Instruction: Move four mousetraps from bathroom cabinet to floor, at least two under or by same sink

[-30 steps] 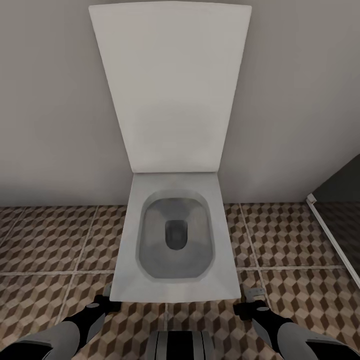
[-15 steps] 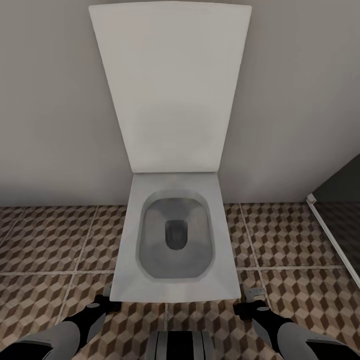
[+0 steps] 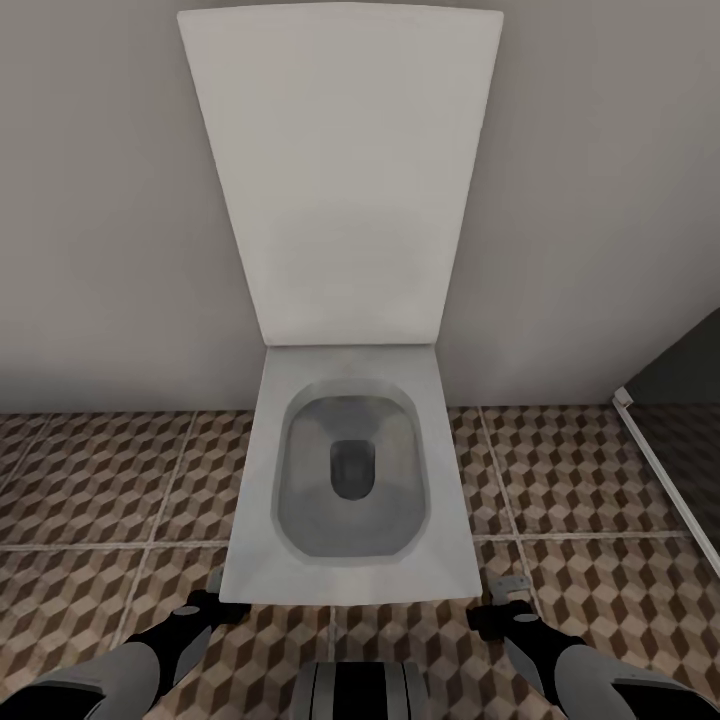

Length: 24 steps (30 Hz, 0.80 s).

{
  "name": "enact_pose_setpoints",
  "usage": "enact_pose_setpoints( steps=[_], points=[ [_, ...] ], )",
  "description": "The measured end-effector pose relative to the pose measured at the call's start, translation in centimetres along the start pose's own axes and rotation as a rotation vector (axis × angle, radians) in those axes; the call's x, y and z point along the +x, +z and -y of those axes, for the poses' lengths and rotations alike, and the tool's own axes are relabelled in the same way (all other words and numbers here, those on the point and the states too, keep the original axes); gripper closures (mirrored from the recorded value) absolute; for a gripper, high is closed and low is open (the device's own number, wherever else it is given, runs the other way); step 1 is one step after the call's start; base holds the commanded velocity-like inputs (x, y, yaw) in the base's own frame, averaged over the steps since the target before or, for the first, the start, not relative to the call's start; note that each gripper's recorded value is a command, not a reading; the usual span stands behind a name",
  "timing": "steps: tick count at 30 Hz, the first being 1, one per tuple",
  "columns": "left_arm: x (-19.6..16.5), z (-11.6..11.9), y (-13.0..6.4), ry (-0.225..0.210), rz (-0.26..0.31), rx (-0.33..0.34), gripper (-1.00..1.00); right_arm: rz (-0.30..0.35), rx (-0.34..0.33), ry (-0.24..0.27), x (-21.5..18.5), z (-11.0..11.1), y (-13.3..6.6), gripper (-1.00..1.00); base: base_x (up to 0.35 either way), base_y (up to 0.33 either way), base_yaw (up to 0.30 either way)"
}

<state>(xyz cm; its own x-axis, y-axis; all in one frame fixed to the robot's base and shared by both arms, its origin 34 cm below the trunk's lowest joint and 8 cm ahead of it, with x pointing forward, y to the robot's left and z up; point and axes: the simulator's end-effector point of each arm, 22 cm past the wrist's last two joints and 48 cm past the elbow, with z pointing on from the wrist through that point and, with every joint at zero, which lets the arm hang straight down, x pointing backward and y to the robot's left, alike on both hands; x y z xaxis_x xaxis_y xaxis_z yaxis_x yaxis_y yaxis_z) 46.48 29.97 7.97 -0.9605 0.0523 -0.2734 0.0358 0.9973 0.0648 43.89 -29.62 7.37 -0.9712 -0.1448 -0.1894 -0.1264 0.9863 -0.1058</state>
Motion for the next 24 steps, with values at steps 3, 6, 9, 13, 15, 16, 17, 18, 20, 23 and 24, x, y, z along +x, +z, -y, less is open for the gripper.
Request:
enact_pose_setpoints(
  steps=[3,6,9,13,15,16,17,18,20,23,24],
  points=[
    [0.0,0.0,0.0,0.0,0.0,0.0,-1.0,0.0,0.0,0.0,0.0,0.0,0.0,-1.0,0.0,0.0,0.0],
    [0.01,0.03,0.0,0.0,0.0,0.001,-1.0,0.0,0.0,0.0,0.0,0.0,0.0,-1.0,0.0,0.0,0.0],
    [0.01,0.04,0.0,0.0,0.0,0.001,-1.0,0.0,0.0,0.0,0.0,0.0,0.0,-1.0,0.0,0.0,0.0],
    [-0.01,0.09,0.0,0.0,0.0,0.002,-1.0,0.0,0.0,0.0,0.0,0.0,0.0,-1.0,0.0,0.0,0.0],
    [-0.03,0.11,0.0,0.001,0.001,0.002,-1.0,0.0,0.0,-0.001,0.0,0.0,0.0,-1.0,0.0,0.0,0.0],
    [-0.04,0.11,0.0,0.001,0.001,0.002,-1.0,0.0,0.0,-0.001,0.0,0.0,0.0,-1.0,0.0,0.0,0.0],
    [-0.05,0.11,0.0,0.001,0.002,0.002,-1.0,0.0,0.0,-0.001,0.0,0.0,0.0,-1.0,0.0,0.0,0.0],
    [-0.06,0.12,0.0,0.001,0.002,0.002,-1.0,0.0,0.0,0.0,0.0,0.0,0.0,-1.0,0.0,0.0,0.0],
    [-0.08,0.12,0.0,0.001,0.003,0.002,-1.0,0.0,0.0,0.0,0.0,0.0,0.0,-1.0,0.0,0.0,0.0],
    [-0.1,0.13,0.0,0.001,0.004,0.002,-1.0,0.0,0.0,0.0,0.0,0.0,0.0,-1.0,0.0,0.0,0.0],
    [-0.1,0.13,0.0,0.001,0.005,0.002,-1.0,0.0,0.0,0.0,0.0,0.0,0.0,-1.0,0.0,0.0,0.0]
  ],
)
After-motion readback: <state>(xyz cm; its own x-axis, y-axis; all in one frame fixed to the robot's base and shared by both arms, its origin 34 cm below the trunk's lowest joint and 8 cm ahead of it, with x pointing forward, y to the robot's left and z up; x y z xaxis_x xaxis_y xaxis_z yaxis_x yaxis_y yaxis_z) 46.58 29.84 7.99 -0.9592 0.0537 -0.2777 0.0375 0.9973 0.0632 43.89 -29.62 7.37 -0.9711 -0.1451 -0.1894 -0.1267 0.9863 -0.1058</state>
